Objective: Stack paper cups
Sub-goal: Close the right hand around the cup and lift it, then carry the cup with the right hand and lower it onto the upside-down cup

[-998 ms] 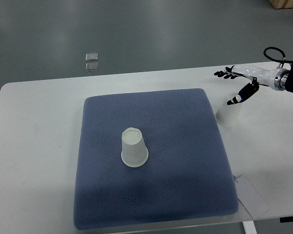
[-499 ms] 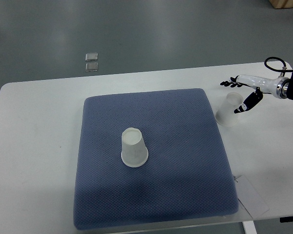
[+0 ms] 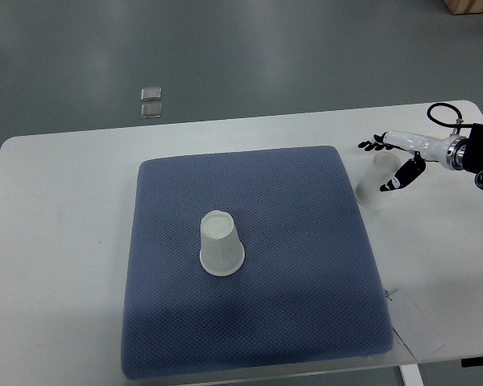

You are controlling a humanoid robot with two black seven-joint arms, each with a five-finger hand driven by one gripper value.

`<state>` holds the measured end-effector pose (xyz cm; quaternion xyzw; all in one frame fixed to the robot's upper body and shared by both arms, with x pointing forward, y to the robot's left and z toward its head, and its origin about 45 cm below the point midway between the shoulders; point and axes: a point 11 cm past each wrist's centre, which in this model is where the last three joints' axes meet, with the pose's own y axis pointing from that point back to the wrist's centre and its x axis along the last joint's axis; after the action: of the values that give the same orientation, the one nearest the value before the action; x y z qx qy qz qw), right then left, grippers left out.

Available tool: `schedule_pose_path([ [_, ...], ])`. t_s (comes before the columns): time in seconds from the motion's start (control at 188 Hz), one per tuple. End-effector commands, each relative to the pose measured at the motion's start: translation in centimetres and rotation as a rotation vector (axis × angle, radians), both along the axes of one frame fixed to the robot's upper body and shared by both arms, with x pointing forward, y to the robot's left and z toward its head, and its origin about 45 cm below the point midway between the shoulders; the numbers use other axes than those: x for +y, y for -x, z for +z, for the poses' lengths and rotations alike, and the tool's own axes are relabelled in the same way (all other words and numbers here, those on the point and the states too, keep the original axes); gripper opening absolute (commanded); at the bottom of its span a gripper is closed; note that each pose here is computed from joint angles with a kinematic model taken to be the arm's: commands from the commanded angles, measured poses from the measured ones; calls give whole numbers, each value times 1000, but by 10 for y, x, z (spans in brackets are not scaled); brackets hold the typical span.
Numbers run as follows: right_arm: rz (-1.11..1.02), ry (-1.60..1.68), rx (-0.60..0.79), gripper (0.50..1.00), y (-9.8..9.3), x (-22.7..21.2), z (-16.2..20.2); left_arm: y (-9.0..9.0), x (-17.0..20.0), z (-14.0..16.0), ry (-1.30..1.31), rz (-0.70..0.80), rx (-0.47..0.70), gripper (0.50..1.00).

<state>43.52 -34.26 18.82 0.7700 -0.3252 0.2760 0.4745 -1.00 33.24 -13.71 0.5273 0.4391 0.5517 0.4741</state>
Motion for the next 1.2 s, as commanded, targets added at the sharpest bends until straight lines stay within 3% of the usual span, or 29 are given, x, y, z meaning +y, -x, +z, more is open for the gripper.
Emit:
schedule_pose_path([
  [0.0,5,11,8,836,2,-1,-3,0,0,0,0,0,0,1000],
  [0.265,2,21,15,738,3,-4,-6,0,0,0,0,0,0,1000],
  [0.377,-1,23,14,637,2,-5,-6,0,0,0,0,0,0,1000],
  [0.472,-3,23,8,509,1,-5,-4,0,0,0,0,0,0,1000],
  [0.499,-1,22,8,500,1,-5,-4,0,0,0,0,0,0,1000],
  [0.669,-7,13,-29,500,-7,-8,13,0,0,0,0,0,0,1000],
  [0.892,62,-25,-141,500,-30,5,83,0,0,0,0,0,0,1000],
  [1.194,256,-94,-196,500,-22,62,141,0,0,0,0,0,0,1000],
])
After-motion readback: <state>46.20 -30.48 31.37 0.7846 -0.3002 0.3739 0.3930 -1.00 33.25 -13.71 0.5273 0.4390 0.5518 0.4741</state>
